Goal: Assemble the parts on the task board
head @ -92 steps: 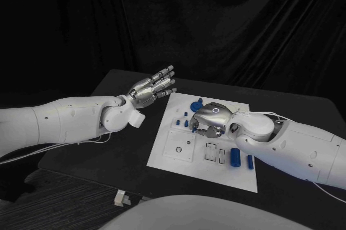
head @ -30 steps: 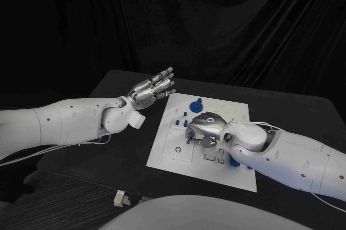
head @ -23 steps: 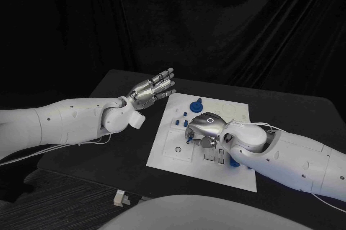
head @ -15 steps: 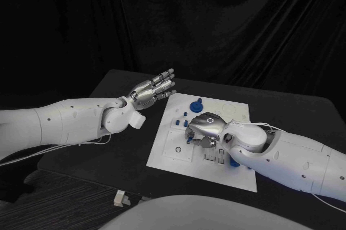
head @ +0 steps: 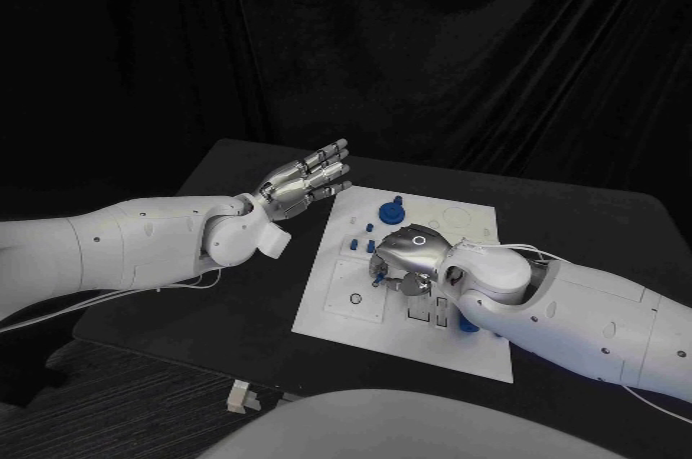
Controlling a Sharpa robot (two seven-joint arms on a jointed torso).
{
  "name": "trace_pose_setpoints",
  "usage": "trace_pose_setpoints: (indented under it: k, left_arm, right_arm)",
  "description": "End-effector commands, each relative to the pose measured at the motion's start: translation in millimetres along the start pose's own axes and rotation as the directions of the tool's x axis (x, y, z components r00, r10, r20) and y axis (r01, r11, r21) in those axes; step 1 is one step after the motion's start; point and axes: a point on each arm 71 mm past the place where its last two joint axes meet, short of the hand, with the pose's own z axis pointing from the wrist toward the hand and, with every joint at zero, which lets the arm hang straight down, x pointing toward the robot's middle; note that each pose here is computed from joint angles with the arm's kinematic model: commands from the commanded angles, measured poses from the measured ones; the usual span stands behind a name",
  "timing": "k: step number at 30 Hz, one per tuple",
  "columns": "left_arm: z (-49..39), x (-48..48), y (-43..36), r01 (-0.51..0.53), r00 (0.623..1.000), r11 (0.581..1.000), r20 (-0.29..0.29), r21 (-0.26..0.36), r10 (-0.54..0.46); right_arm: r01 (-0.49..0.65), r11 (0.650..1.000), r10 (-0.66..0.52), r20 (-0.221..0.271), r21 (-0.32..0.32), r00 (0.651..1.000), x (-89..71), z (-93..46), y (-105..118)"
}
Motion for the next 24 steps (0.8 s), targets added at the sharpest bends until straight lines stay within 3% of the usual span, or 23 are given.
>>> trace_pose_setpoints:
  k: [1,24]
  left_arm:
    - [0.8,1.5,0.2,0.014,1.0,1.0,-0.007,0.007,-0.014]
    - [1.6,0.4,1.8,0.016,1.0,1.0,-0.011,-0.003,-0.016]
  right_arm:
    - [0.006,1.0,-0.006,-0.013,0.018,1.0,1.9,0.4,-0.2]
    - [-0.001,1.0,0.001,-0.01,0.007,1.0,3.5,0.7,4.3]
